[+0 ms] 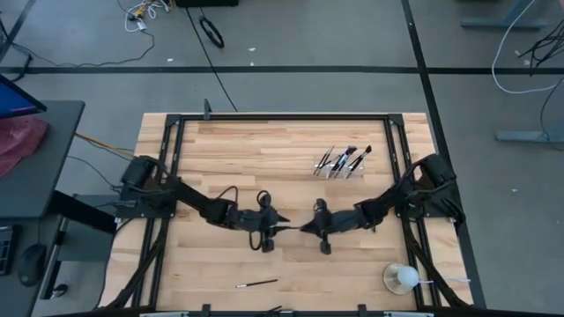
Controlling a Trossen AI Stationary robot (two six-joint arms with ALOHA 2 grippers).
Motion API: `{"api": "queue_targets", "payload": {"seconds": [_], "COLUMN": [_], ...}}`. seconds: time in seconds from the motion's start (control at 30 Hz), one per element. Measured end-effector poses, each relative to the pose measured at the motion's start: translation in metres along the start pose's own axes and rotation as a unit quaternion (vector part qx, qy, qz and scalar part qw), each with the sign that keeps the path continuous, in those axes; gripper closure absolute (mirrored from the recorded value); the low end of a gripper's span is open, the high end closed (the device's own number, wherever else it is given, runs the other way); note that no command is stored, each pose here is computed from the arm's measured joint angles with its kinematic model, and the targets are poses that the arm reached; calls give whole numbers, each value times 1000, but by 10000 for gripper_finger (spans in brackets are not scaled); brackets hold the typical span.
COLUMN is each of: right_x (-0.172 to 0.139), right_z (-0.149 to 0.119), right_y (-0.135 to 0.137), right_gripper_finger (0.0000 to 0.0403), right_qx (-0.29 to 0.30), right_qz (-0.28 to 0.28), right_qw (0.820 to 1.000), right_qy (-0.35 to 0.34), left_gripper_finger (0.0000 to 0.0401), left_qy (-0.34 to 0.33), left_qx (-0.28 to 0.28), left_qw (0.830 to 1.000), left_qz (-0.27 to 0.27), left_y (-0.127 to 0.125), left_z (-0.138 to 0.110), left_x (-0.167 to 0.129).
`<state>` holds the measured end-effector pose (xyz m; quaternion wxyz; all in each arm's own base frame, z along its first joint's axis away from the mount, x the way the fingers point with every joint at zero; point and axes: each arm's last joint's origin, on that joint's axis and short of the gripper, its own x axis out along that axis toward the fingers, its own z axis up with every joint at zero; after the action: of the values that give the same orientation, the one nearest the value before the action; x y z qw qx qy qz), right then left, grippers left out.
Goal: Put items in baskets/containers
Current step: Put the black eyeshadow brush into the transparent organizer
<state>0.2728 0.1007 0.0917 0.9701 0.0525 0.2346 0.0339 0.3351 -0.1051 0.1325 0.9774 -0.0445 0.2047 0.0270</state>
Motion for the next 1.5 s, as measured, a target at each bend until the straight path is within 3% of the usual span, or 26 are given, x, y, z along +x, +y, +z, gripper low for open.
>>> {"api": "queue_targets", "payload": {"seconds": [0.17,0.27,0.37,0.5,0.6,0.7,0.83,1.17,1.37,1.5], "right_x": [-22,-31,-37,-35,-29,-24,-21,-20,-13,-9], "right_z": [-6,-1,8,25,41,55,63,62,54,32], "right_y": [-3,3,11,20,27,32,36,36,33,21], "right_gripper_finger": [396,397,397,397,397,396,395,394,381,344], "right_qx": [46,46,32,1,-13,-28,-42,-45,-30,-6], "right_qz": [37,94,132,150,149,147,143,141,118,47], "right_qw": [994,985,972,958,949,942,937,940,961,993], "right_qy": [-92,-138,-190,-246,-276,-301,-316,-308,-248,-113], "left_gripper_finger": [221,181,156,149,159,177,218,370,382,382], "left_qy": [28,31,-16,-134,-241,-294,-302,-315,-294,-264], "left_qx": [46,51,64,93,105,122,129,122,103,62], "left_qw": [999,998,998,985,963,946,943,940,949,962], "left_qz": [-1,-4,-22,-55,-61,-57,-56,-55,-46,-17], "left_y": [1,-2,-14,-33,-43,-47,-49,-49,-48,-44], "left_z": [20,26,33,42,52,55,56,58,55,56], "left_x": [-24,-35,-38,-35,-38,-42,-43,-45,-42,-42]}}
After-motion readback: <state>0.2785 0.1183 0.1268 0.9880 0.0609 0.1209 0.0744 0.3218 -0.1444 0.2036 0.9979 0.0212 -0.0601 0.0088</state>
